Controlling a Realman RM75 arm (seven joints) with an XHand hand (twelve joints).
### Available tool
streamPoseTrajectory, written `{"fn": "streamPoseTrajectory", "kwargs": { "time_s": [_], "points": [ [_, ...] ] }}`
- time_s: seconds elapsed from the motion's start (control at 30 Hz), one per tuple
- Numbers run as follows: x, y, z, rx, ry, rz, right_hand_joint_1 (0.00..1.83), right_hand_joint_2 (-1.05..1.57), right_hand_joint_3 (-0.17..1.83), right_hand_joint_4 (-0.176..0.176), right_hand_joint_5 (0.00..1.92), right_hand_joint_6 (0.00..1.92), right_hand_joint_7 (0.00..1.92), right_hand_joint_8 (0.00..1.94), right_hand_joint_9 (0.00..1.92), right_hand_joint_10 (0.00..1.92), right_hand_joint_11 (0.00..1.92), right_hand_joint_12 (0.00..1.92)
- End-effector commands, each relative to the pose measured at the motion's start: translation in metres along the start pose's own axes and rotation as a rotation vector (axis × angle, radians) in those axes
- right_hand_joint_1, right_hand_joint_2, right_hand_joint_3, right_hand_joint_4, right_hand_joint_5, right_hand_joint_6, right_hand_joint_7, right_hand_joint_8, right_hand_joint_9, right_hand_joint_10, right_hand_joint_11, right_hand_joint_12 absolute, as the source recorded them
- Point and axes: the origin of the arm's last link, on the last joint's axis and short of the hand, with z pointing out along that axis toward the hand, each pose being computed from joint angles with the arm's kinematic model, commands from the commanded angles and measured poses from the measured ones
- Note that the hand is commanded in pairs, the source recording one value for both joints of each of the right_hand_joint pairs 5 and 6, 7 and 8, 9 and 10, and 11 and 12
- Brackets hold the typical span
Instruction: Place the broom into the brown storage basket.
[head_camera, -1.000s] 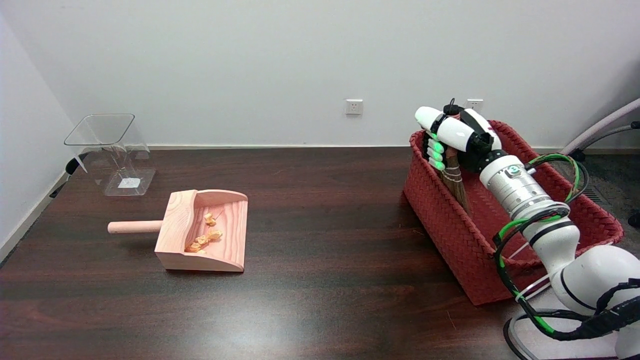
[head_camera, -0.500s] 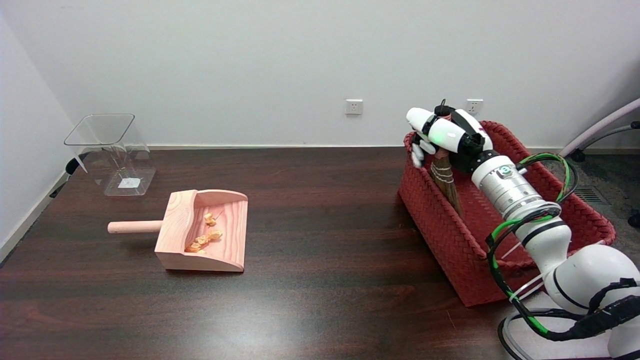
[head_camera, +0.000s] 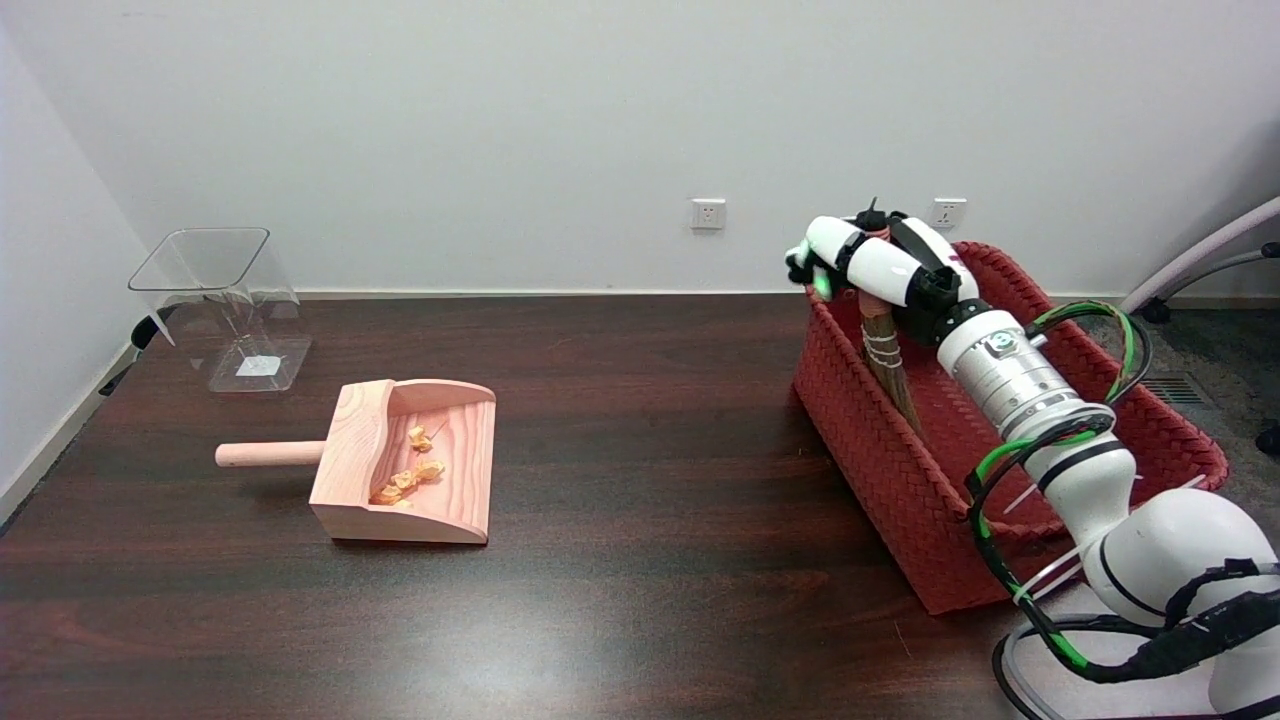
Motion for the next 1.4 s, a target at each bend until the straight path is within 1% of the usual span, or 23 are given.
{"fn": "streamPoseTrajectory", "kwargs": {
  "time_s": [0.03,0.07,0.17,0.23,0.33,0.5,0.57,0.63,0.7,0.77,0.8,0.87,0.97,1.13,1.3,1.33,1.37,1.4],
  "points": [
    [-0.002,-0.003,0.001,0.008,0.003,-0.024,0.8,1.55,0.97,0.0,0.41,0.41,0.87,0.87,0.41,0.41,0.41,0.41],
    [-0.002,-0.002,0.001,0.007,0.003,-0.021,0.81,1.54,0.97,0.0,0.37,0.37,0.77,0.77,0.37,0.37,0.37,0.37],
    [-0.001,-0.002,0.001,0.006,0.005,-0.018,0.82,1.51,0.97,0.0,0.33,0.33,0.64,0.64,0.33,0.33,0.33,0.33],
    [0.0,-0.002,0.0,0.005,0.007,-0.018,0.82,1.5,0.96,0.0,0.3,0.3,0.48,0.48,0.3,0.3,0.3,0.3],
    [0.002,-0.002,0.0,0.007,0.009,-0.011,0.84,1.47,0.96,0.0,0.28,0.28,0.39,0.39,0.28,0.28,0.28,0.28],
    [0.002,-0.007,0.003,0.023,-0.001,0.005,0.85,1.36,0.98,0.0,0.24,0.24,0.32,0.32,0.24,0.24,0.24,0.24],
    [0.003,-0.011,0.004,0.036,-0.018,0.023,0.84,1.29,0.94,0.0,0.21,0.21,0.3,0.3,0.21,0.21,0.21,0.21],
    [0.004,-0.014,0.006,0.049,-0.027,0.032,0.8,1.27,0.79,0.0,0.17,0.17,0.28,0.28,0.17,0.17,0.17,0.17],
    [0.005,-0.017,0.007,0.058,-0.033,0.036,0.73,1.32,0.49,0.0,0.11,0.11,0.23,0.23,0.11,0.11,0.11,0.11],
    [0.008,-0.019,0.007,0.067,-0.038,0.05,0.68,1.37,0.27,0.0,0.09,0.09,0.22,0.22,0.09,0.09,0.09,0.09],
    [0.008,-0.02,0.007,0.069,-0.039,0.054,0.64,1.4,0.07,0.0,0.07,0.07,0.21,0.21,0.07,0.07,0.07,0.07],
    [0.01,-0.022,0.008,0.078,-0.047,0.062,0.59,1.44,-0.17,0.0,0.04,0.04,0.19,0.19,0.04,0.04,0.04,0.04],
    [0.01,-0.024,0.008,0.084,-0.06,0.07,0.49,1.52,-0.17,0.0,0.0,0.0,0.16,0.16,0.0,0.0,0.0,0.0],
    [0.008,-0.019,0.004,0.067,-0.062,0.072,0.42,1.56,-0.17,0.0,0.0,0.0,0.12,0.12,0.0,0.0,0.0,0.0],
    [0.011,-0.014,0.0,0.054,-0.052,0.068,0.39,1.56,0.08,0.0,0.0,0.0,0.1,0.1,0.0,0.0,0.0,0.0],
    [0.011,-0.015,0.0,0.055,-0.053,0.066,0.38,1.56,0.16,0.0,0.0,0.0,0.1,0.1,0.0,0.0,0.0,0.0],
    [0.012,-0.015,0.0,0.057,-0.056,0.066,0.35,1.55,0.33,0.0,0.0,0.0,0.1,0.1,0.0,0.0,0.0,0.0],
    [0.014,-0.017,0.0,0.062,-0.054,0.063,0.35,1.54,0.38,0.0,0.0,0.0,0.1,0.1,0.0,0.0,0.0,0.0]
  ]
}}
